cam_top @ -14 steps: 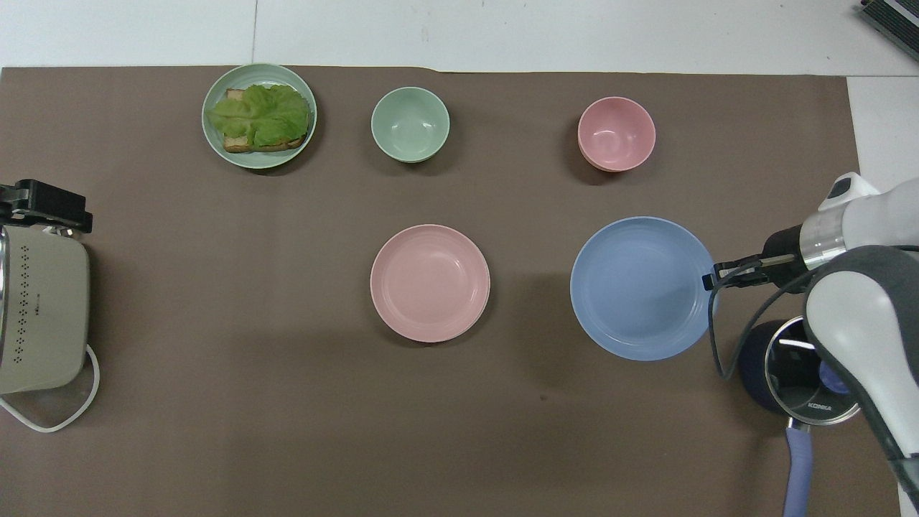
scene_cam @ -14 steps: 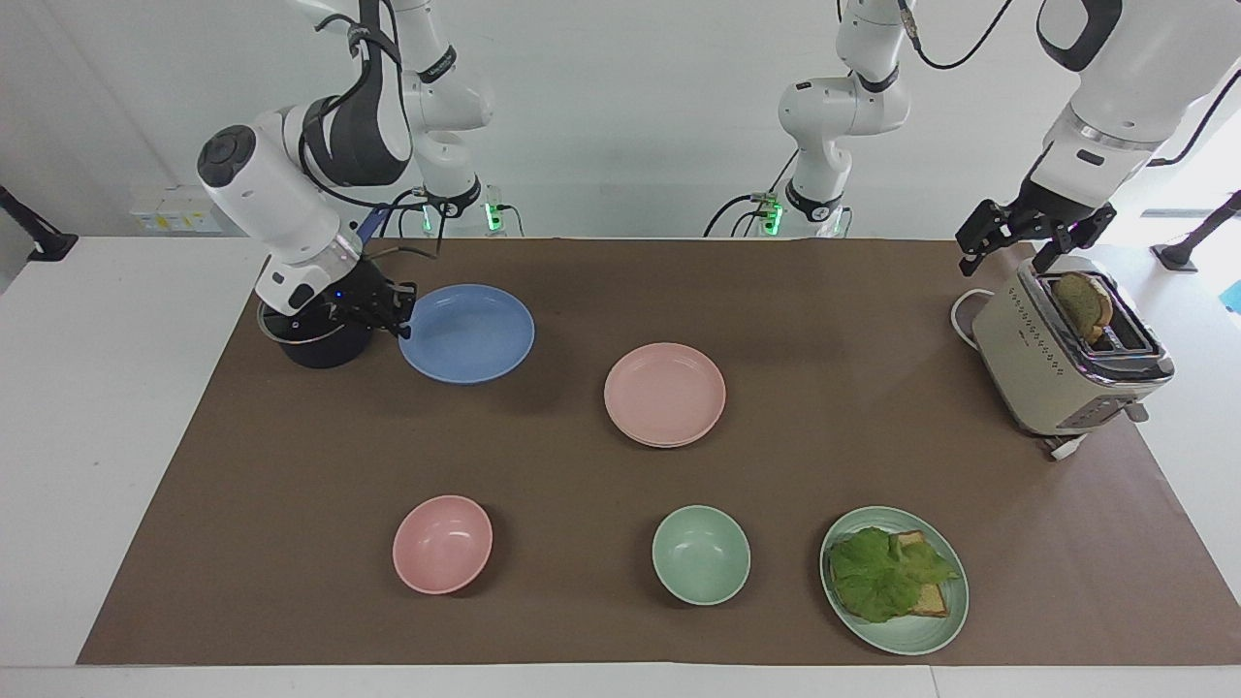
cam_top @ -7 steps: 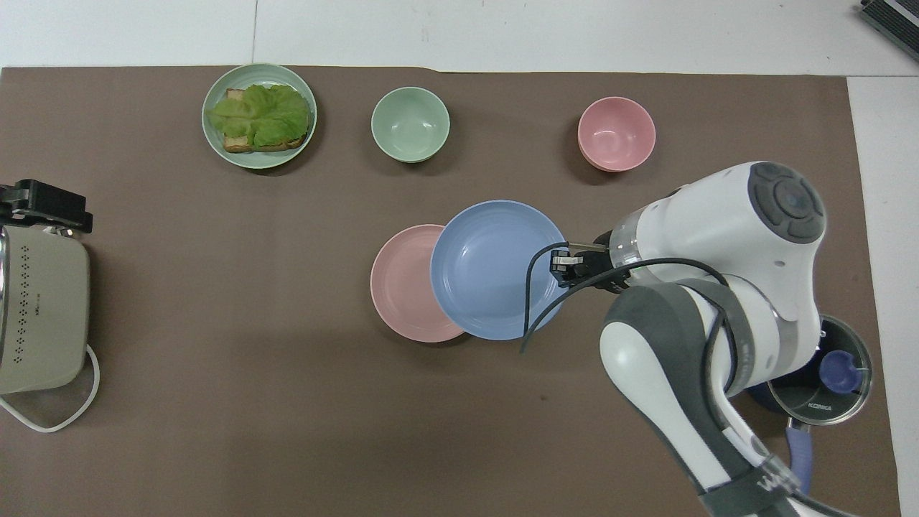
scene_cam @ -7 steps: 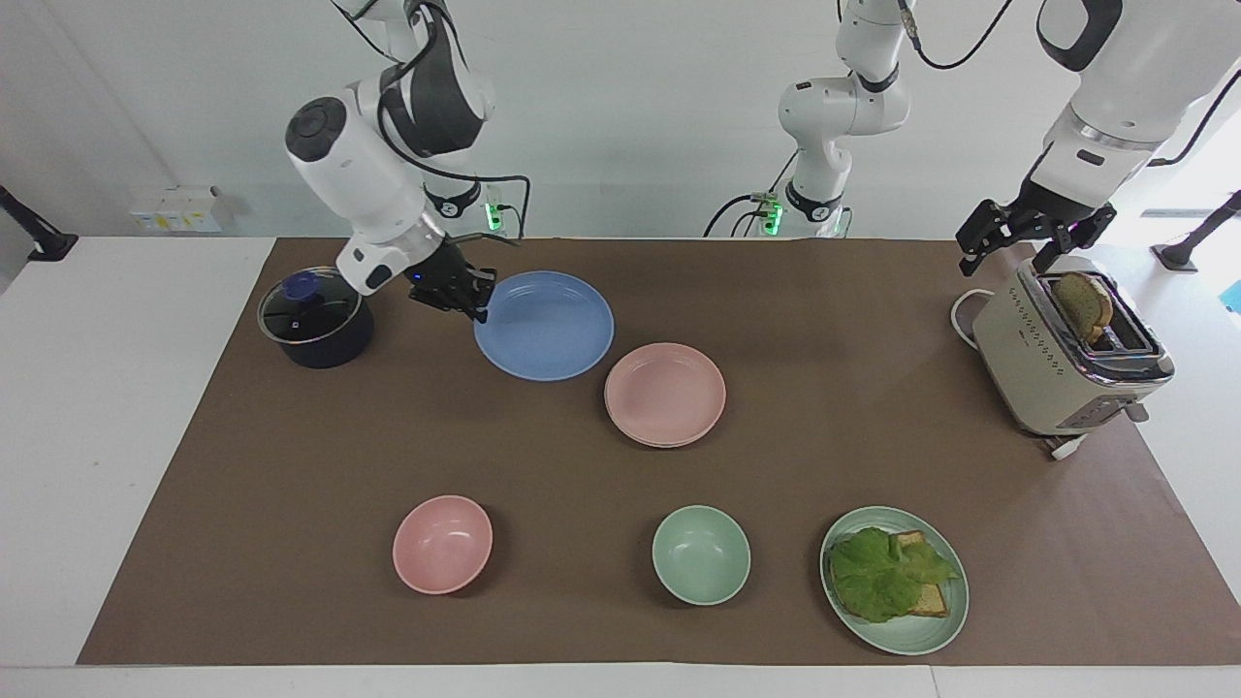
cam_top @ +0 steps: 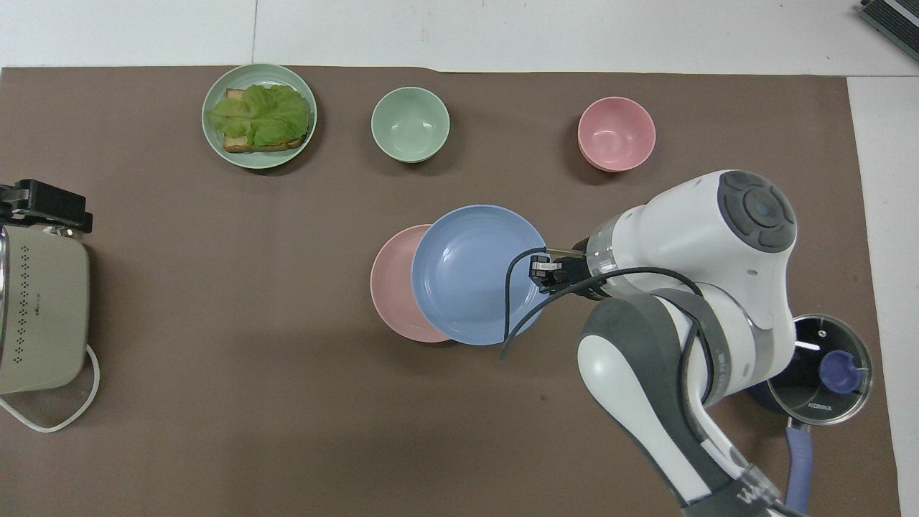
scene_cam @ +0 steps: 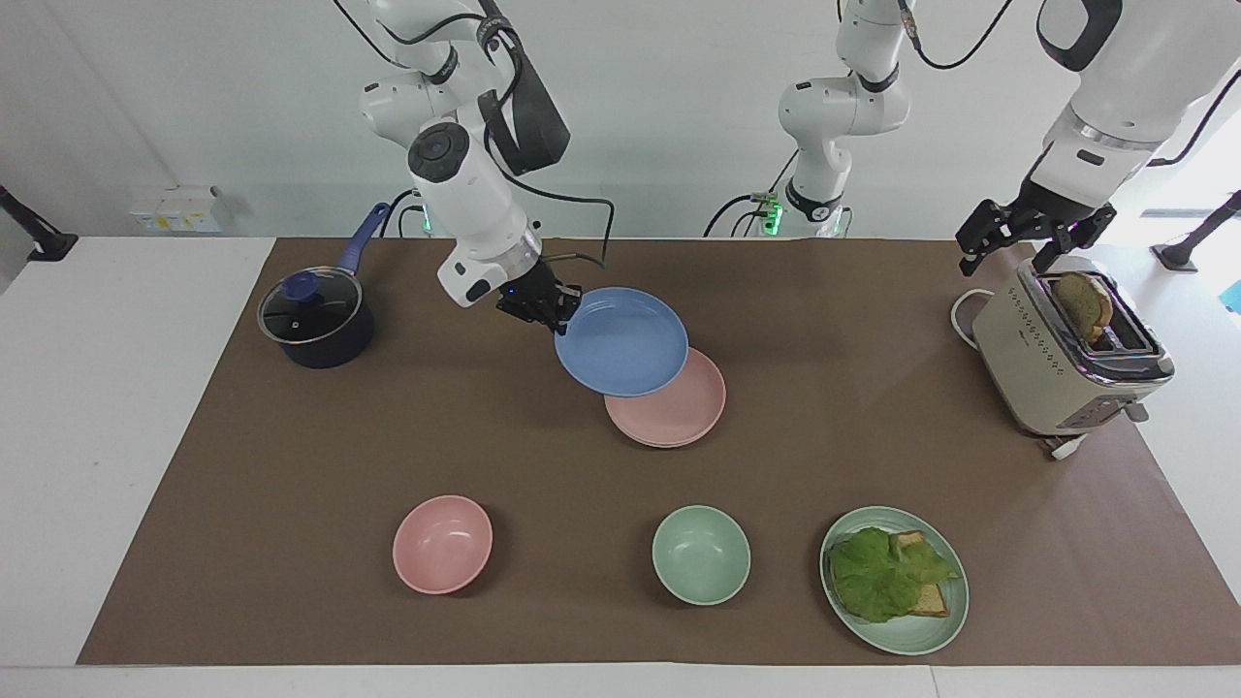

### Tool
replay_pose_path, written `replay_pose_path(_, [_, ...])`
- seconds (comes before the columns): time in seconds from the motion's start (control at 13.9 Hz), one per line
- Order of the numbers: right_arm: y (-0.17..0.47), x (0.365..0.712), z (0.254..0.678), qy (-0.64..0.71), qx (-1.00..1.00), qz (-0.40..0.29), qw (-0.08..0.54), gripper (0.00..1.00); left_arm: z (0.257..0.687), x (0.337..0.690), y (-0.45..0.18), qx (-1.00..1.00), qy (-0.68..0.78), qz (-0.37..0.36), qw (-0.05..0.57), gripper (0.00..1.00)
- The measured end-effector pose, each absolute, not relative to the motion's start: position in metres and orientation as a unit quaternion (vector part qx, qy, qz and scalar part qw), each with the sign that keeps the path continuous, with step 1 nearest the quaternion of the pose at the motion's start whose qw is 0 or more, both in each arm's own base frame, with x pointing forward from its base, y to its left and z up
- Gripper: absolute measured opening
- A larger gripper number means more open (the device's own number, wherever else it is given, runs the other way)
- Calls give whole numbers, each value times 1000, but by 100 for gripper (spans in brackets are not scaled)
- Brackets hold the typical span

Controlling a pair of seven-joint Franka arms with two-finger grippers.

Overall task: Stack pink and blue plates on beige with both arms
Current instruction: 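Carry the blue plate with the right gripper onto the pink plate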

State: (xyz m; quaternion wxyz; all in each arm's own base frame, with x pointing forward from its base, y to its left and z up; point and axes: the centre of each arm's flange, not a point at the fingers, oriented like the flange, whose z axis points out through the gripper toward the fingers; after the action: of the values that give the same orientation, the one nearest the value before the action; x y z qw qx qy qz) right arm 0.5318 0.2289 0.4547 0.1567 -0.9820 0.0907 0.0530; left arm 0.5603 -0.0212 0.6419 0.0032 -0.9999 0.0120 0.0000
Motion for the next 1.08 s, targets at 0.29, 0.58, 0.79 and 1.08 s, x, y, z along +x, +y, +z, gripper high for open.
replay_pose_path(0.29, [262,528,424,74,-984,43,154,5,642,560,-21,-1000,12,0,3,100])
replay_pose_path(0.58, [278,526,392,68,-986,50,145,5,642,560,-21,-1000,12,0,3,100])
replay_pose_path(0.79, [285,525,376,66,-986,50,142,5,642,560,-21,-1000,12,0,3,100])
replay_pose_path(1.08, [294,528,354,66,-987,43,139,5,642,560,-21,-1000,12,0,3,100])
